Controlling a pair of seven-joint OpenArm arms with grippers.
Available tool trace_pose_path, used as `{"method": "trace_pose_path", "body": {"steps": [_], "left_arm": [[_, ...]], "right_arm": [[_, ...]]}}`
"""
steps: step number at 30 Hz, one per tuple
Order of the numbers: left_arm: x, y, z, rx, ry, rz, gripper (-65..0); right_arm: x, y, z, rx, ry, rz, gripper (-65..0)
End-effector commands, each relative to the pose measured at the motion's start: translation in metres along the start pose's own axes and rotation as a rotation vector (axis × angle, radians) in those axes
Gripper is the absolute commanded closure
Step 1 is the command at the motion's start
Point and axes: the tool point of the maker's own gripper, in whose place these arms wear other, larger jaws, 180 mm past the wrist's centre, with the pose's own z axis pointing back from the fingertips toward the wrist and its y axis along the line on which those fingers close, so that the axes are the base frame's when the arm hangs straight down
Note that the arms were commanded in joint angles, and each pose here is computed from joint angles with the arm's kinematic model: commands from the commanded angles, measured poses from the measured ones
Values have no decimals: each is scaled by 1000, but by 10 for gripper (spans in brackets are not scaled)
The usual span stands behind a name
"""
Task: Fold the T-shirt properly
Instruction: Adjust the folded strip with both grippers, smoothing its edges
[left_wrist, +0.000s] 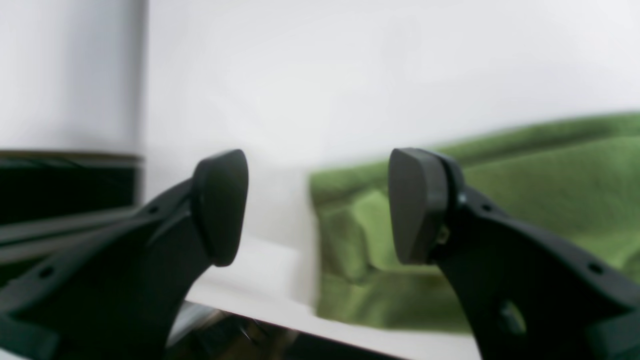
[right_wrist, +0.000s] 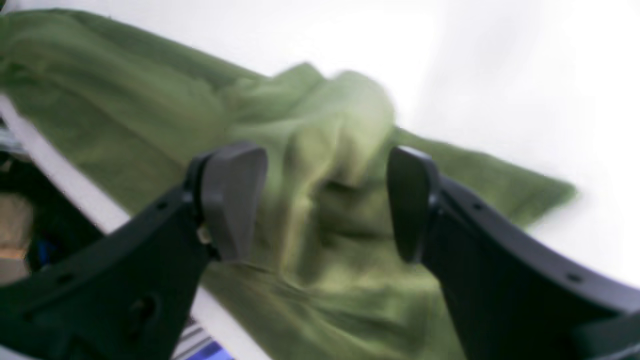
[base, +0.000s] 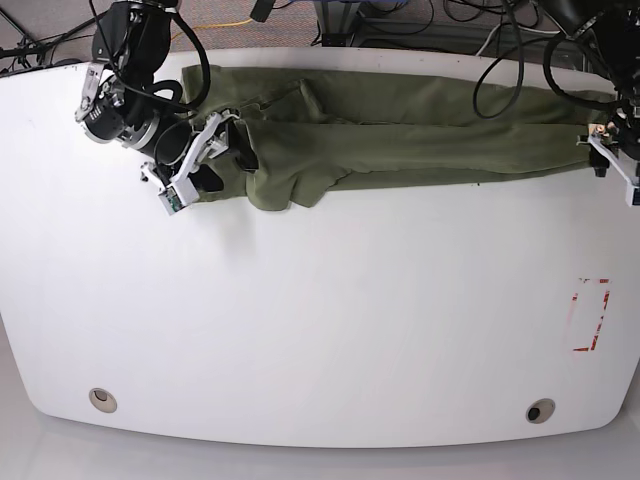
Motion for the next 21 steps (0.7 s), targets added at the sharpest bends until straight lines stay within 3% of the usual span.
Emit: {"method": "trace_pose_path", "body": {"steps": [1,11,13,18,21], "left_arm": [[4,5,-1,6,-18,1,-399],[-41,-25,-30,-112,73,49,-397],[-44,-26,-31,-117,73,52,-397],[-63,-31,-37,-144,96,80,-397],[-64,-26,-40,-144,99,79,-397]], "right_arm": [[6,12,-9,39,-19,8,-393],[-13,7,-36,-26,114,56,-377],[-16,5,-39,-44,136,72,-336],[-37,-10,-37,-86,176,33,-125],[-44,-26,-29,-120,192,11,-119]]}}
